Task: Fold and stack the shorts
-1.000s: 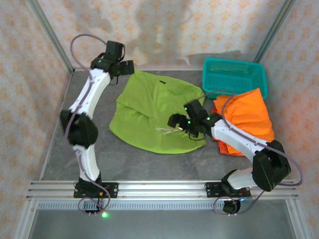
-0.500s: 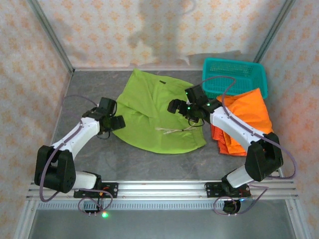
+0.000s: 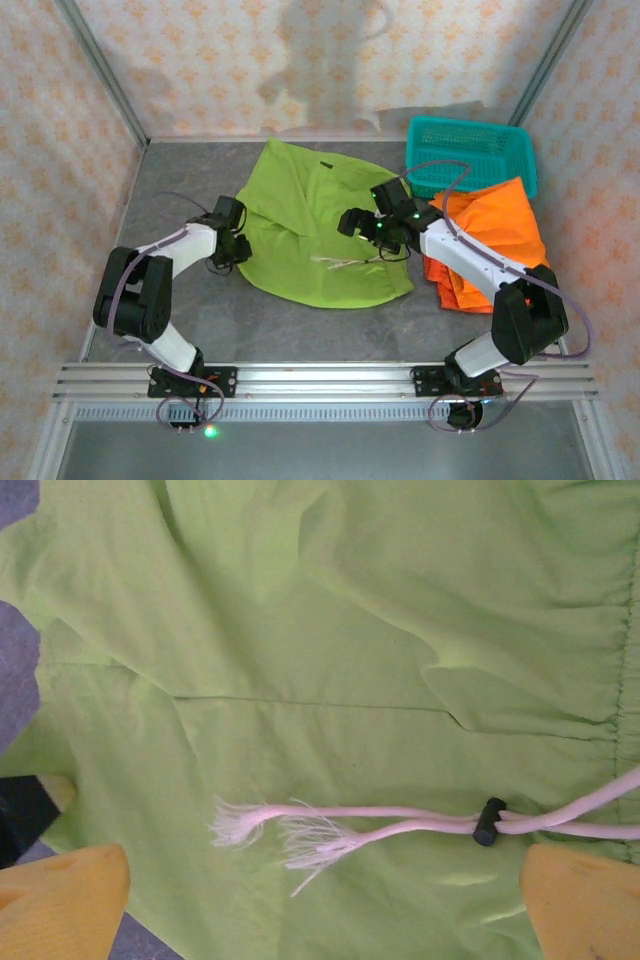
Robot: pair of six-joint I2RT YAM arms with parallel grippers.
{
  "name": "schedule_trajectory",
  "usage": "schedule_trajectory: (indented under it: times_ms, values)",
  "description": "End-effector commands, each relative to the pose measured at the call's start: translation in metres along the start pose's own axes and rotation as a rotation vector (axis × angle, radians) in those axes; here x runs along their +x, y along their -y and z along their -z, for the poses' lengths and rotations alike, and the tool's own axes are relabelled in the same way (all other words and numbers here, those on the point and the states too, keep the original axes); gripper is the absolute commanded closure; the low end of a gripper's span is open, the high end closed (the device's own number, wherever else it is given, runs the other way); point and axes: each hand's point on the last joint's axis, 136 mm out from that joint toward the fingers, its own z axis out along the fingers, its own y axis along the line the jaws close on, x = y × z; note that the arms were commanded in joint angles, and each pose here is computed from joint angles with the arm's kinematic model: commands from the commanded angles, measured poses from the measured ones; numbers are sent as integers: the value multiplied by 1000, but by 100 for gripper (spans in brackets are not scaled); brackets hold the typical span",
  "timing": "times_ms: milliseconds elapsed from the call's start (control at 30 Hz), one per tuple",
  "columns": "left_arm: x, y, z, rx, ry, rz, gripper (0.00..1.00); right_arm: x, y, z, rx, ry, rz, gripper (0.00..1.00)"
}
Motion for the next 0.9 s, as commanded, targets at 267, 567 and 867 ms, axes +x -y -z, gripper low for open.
schedule_trajectory:
  times_ms: [267, 567, 867]
  values:
    - [-49, -21, 163, -190, 296, -119, 100, 6, 14, -18, 32, -15, -21, 0]
    - [-60, -14, 174, -263, 236, -226, 31, 7, 13, -26, 30, -39, -13, 0]
    - [-48, -12, 162, 17, 257, 1, 16, 22, 6, -25, 4, -71, 42, 0]
